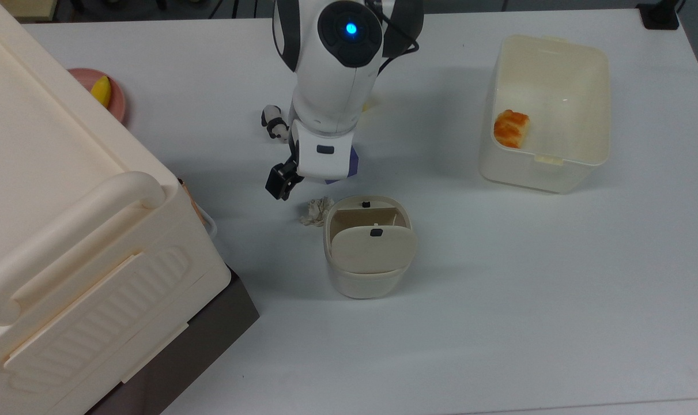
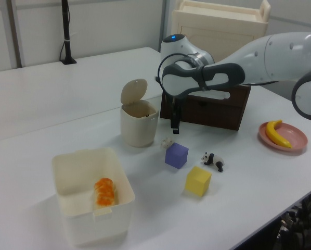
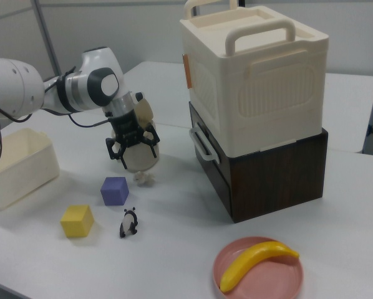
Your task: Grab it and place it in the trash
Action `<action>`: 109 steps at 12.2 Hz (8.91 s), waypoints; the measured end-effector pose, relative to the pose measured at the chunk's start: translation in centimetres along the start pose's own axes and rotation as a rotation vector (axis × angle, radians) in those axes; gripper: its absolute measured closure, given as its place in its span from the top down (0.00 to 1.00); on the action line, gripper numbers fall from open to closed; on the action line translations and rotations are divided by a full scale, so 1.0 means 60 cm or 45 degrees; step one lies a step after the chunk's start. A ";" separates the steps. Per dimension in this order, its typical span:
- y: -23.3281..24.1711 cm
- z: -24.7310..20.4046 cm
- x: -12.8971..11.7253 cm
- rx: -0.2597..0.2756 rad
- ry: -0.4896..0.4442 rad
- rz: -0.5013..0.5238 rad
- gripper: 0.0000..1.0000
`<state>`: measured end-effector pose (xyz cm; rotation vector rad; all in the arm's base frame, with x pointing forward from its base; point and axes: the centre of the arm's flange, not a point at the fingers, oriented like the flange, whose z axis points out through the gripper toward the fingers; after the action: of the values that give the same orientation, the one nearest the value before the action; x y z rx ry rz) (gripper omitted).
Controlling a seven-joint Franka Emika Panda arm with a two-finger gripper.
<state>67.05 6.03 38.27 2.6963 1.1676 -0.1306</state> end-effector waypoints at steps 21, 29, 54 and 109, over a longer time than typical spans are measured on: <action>0.011 0.082 0.023 -0.064 -0.011 -0.059 1.00; -0.035 0.067 0.063 -0.048 0.028 -0.130 1.00; -0.040 0.103 0.058 -0.031 -0.014 -0.151 0.07; -0.021 -0.185 0.087 -0.151 0.345 0.162 1.00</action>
<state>69.69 12.99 48.09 2.7321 1.0280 0.3219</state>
